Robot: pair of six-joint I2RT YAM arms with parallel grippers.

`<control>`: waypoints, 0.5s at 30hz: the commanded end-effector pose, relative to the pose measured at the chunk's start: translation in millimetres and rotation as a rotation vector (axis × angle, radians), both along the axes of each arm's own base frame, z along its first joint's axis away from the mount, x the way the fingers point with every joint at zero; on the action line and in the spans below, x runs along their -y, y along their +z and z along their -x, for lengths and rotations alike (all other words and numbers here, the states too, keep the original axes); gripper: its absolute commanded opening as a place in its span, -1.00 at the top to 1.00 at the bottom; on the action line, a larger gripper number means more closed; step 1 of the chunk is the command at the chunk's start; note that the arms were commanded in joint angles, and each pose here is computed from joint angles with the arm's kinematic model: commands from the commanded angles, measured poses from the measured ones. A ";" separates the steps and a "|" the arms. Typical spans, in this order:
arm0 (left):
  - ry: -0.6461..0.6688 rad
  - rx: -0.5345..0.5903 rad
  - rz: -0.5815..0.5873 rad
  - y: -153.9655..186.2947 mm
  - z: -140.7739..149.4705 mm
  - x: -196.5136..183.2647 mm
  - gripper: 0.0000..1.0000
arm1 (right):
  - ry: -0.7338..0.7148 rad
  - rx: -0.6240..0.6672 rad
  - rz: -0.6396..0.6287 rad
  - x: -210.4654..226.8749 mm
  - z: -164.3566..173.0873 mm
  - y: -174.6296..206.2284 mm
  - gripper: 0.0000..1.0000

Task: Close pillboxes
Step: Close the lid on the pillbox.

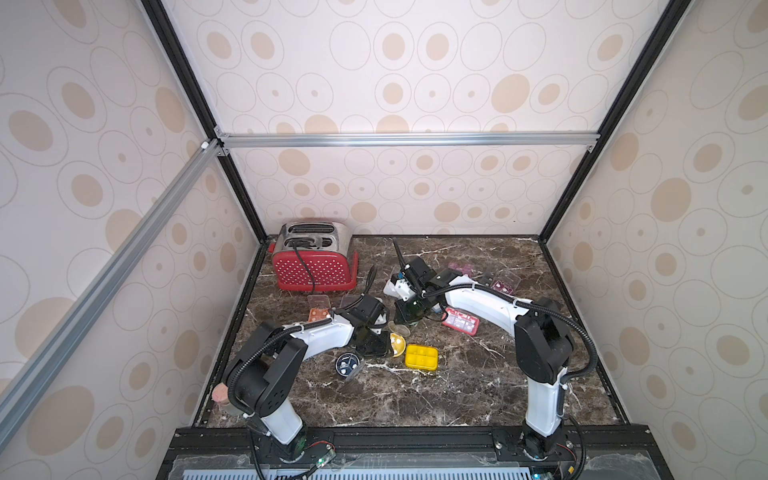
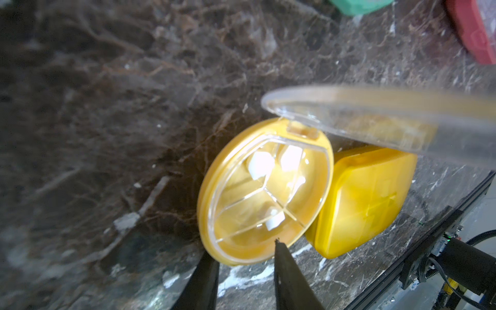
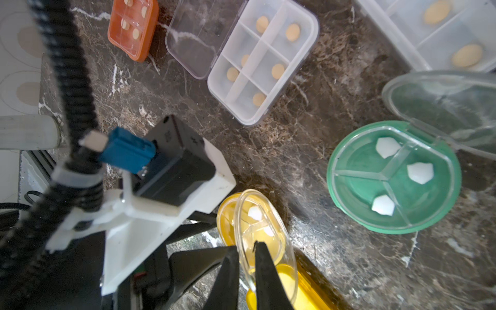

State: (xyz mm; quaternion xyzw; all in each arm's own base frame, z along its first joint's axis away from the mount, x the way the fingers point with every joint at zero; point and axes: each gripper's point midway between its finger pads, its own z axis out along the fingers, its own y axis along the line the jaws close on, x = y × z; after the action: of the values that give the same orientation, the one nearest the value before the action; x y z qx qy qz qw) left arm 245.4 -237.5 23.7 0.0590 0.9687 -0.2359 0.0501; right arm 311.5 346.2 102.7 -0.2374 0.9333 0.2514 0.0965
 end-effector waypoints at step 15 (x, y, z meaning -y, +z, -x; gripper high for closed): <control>0.036 0.027 -0.031 1.9 -14.9 -1.4 0.34 | 0.045 -0.112 -0.063 -12.1 29.8 -15.3 0.79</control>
State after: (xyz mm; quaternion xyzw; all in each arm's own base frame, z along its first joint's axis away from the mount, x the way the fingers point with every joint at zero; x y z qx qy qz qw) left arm 249.4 -239.6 25.4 0.0581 0.9685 -0.2363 0.0532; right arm 294.1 358.2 94.6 -0.2417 0.9232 0.2904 0.0712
